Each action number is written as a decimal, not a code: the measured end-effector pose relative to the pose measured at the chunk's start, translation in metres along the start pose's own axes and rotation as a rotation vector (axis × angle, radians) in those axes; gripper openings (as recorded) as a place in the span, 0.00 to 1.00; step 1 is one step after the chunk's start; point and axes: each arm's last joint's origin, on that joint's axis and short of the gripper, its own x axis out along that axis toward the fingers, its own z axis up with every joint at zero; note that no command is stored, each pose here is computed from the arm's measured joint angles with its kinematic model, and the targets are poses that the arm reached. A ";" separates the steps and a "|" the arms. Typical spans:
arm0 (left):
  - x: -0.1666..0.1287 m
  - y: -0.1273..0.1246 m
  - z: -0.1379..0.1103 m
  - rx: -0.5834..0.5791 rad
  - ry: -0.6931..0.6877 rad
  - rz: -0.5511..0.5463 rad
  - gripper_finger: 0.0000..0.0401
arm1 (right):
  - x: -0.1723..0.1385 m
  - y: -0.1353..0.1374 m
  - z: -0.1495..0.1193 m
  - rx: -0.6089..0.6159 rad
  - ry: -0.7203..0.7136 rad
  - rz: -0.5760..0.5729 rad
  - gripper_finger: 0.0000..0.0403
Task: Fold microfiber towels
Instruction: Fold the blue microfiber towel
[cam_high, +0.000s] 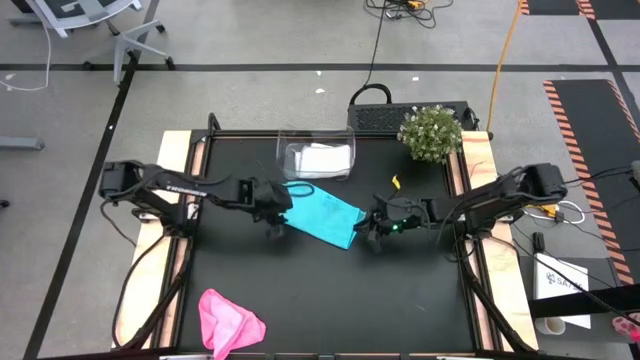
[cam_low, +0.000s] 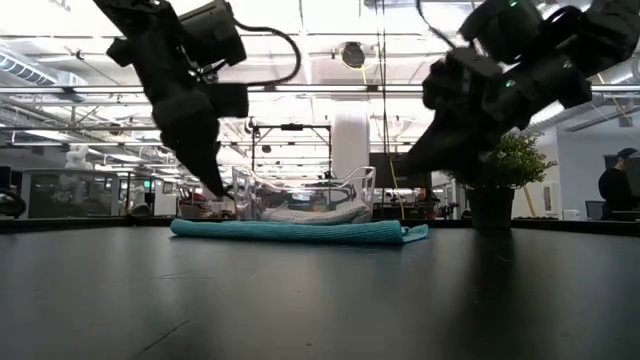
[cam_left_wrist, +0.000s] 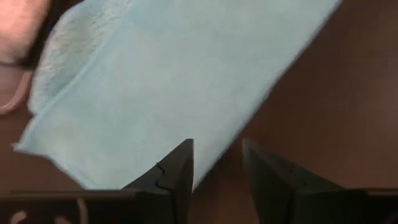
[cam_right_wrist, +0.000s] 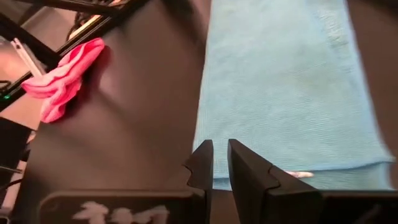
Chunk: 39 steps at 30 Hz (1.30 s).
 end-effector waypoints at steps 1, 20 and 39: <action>0.004 -0.002 0.000 0.004 -0.001 0.025 0.33 | 0.005 0.001 -0.001 0.004 0.010 0.000 0.09; 0.009 -0.008 0.000 -0.055 -0.007 0.057 0.32 | 0.084 0.016 -0.019 -0.049 0.328 0.038 0.00; 0.005 -0.012 -0.001 -0.085 0.025 -0.112 0.32 | 0.031 0.045 -0.005 -0.102 0.491 0.184 0.00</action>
